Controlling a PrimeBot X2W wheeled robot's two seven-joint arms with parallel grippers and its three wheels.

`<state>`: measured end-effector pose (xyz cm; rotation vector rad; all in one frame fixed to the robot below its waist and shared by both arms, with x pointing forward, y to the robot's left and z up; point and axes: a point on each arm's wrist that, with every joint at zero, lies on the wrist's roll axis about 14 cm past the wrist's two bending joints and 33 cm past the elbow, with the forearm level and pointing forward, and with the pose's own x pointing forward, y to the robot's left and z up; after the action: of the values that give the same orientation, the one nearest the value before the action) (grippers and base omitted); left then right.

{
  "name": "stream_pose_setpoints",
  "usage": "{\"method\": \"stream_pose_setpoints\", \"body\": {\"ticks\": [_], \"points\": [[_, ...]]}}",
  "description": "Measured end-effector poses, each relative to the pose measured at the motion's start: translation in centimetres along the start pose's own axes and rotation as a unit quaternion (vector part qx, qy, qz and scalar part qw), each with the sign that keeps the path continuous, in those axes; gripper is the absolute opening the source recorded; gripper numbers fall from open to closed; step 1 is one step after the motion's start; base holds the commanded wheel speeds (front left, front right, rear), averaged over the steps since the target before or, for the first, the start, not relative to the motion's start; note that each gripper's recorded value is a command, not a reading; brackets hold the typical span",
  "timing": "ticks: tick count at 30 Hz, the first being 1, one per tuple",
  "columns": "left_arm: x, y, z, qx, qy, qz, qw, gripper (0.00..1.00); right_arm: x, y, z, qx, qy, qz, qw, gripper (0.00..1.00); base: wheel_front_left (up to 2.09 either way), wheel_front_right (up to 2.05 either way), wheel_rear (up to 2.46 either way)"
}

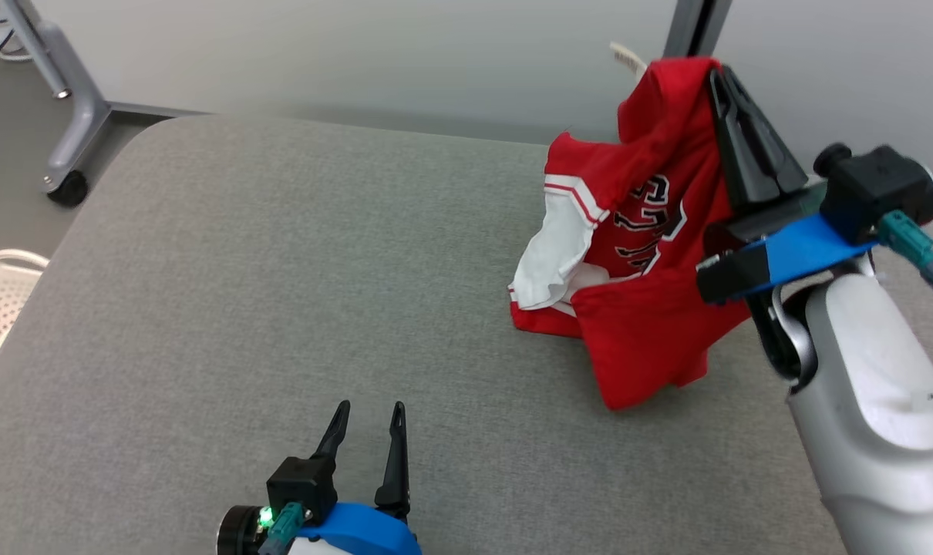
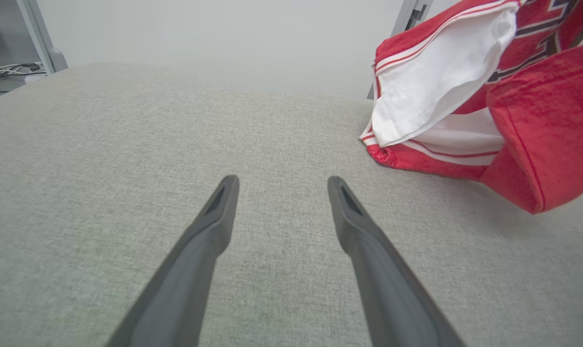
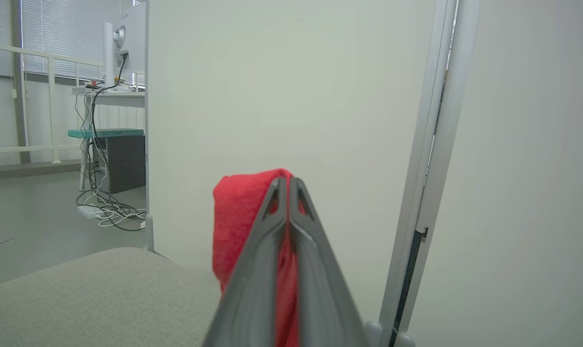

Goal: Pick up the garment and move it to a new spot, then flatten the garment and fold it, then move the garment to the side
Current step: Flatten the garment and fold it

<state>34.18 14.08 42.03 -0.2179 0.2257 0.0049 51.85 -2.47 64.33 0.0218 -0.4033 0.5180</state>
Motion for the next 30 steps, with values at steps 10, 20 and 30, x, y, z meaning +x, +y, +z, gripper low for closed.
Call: {"method": "stream_pose_setpoints", "body": {"ticks": [10, 20, 30], "points": [[1.6, -5.0, -0.9, 0.007, 0.016, -0.084, 0.996, 1.00, -15.4, -7.5, -7.7, 0.021, 0.150, -0.160, 0.975, 0.00, 0.00, 0.00, 0.00], [5.5, -10.3, -0.3, 0.023, 0.015, -0.163, 0.986, 1.00, -26.7, -10.7, -11.0, 0.029, 0.242, -0.283, 0.928, 1.00, 0.00, 0.00, 0.00], [10.4, -12.3, -0.7, 0.002, 0.040, -0.172, 0.984, 1.00, -26.9, -11.0, -11.3, 0.042, 0.234, -0.308, 0.921, 1.00, 0.00, 0.00, 0.00]]}}
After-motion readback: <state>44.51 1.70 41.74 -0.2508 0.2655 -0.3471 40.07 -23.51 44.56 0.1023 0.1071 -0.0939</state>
